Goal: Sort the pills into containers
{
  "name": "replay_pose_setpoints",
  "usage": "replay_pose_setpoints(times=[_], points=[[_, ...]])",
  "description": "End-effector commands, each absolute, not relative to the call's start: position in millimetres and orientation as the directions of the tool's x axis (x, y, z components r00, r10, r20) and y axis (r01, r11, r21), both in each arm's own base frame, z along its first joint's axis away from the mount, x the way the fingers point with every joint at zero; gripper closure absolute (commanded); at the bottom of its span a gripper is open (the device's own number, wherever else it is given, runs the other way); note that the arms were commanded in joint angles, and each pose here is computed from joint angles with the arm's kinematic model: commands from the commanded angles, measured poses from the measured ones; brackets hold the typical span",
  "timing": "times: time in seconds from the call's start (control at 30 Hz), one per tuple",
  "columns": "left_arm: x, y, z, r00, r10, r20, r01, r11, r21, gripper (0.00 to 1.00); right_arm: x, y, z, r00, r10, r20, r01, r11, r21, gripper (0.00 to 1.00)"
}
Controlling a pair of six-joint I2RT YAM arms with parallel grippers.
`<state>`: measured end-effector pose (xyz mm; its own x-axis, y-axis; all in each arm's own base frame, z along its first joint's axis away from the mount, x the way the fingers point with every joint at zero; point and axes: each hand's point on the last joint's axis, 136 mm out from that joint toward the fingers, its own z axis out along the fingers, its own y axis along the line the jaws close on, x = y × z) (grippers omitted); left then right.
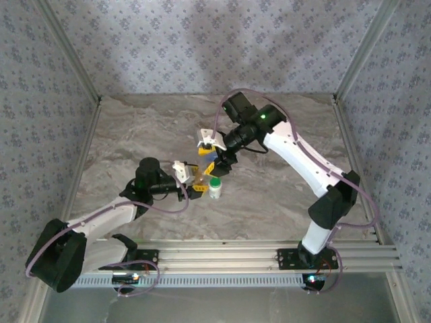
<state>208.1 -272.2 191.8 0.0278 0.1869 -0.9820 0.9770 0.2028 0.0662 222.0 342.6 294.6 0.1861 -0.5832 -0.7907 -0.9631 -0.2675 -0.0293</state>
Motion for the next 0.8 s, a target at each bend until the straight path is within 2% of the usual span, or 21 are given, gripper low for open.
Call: replay_pose_setpoints(times=[0.0,0.07,0.13,0.2,0.3,0.37,0.4,0.53,0.63,0.77], points=[[210.3,-268.1,198.5,0.086,0.175,-0.981,0.962,0.243,0.128,0.63,213.2,338.6,306.2,0.169,-0.587,-0.792,-0.962,-0.272,-0.004,0.25],[213.8,-263.2,196.1,0.093,0.178,-0.980,0.947,0.288,0.142,0.63,212.9,339.9,314.8,0.144,-0.576,-0.805,-0.970,-0.245,0.002,0.24],[220.1,-257.7,195.9,0.099,0.181,-0.978,0.924,0.348,0.158,0.64,221.7,343.8,323.3,0.067,-0.572,-0.817,-0.988,-0.150,0.024,0.24],[229.0,-250.8,195.9,0.112,0.174,-0.978,0.883,0.435,0.178,0.64,242.2,349.6,332.6,-0.053,-0.551,-0.833,-0.999,0.024,0.048,0.24],[235.9,-244.8,194.9,0.121,0.140,-0.983,0.836,0.520,0.177,0.64,285.1,347.3,330.9,-0.393,-0.431,-0.812,-0.890,0.401,0.218,0.30],[240.8,-244.9,191.0,0.108,0.153,-0.982,0.813,0.555,0.175,0.65,303.1,340.3,322.3,-0.544,-0.338,-0.768,-0.773,0.559,0.301,0.32],[244.1,-243.9,189.4,0.106,0.156,-0.982,0.798,0.576,0.178,0.67,305.9,339.2,316.5,-0.618,-0.286,-0.733,-0.711,0.602,0.364,0.34],[263.8,-230.7,185.9,0.080,0.149,-0.986,0.707,0.688,0.162,0.68,311.3,338.6,293.6,-0.782,-0.133,-0.609,-0.517,0.685,0.514,0.35],[270.3,-226.7,181.8,0.060,0.162,-0.985,0.680,0.716,0.159,0.72,306.1,347.9,282.5,-0.813,-0.126,-0.568,-0.491,0.672,0.554,0.36],[273.4,-226.7,177.1,0.045,0.171,-0.984,0.673,0.722,0.157,0.72,300.5,358.5,270.9,-0.829,-0.147,-0.540,-0.487,0.666,0.565,0.37]])
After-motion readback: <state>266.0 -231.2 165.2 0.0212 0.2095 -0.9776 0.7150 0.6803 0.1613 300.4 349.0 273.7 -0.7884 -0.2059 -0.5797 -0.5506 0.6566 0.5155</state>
